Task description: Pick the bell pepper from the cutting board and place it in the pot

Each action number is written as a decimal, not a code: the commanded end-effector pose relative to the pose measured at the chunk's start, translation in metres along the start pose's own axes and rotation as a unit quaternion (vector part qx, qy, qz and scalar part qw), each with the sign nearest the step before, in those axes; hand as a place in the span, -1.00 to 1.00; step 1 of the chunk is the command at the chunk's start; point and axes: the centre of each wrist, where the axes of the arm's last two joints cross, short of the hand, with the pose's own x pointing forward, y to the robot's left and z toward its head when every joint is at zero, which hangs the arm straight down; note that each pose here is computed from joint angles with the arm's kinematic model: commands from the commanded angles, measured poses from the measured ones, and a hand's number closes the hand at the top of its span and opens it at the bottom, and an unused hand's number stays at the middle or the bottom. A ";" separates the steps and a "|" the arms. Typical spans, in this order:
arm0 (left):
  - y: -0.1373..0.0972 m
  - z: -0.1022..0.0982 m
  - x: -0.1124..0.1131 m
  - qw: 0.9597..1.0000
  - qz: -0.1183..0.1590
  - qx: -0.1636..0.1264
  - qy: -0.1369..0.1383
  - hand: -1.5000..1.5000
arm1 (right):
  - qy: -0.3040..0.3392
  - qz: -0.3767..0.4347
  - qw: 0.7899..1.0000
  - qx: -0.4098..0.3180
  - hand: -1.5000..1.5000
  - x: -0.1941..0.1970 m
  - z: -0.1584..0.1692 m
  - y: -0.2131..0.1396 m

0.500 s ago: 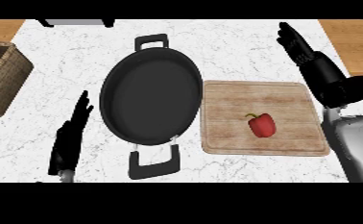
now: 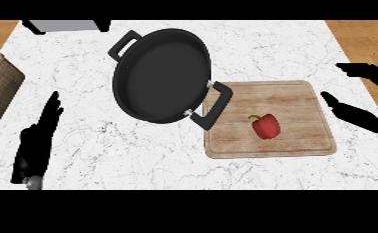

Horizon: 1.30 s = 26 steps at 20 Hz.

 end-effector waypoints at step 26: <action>0.018 -0.011 0.008 0.999 0.004 -0.045 -0.018 0.00 | 0.136 0.308 0.910 0.243 -1.00 0.098 0.057 0.037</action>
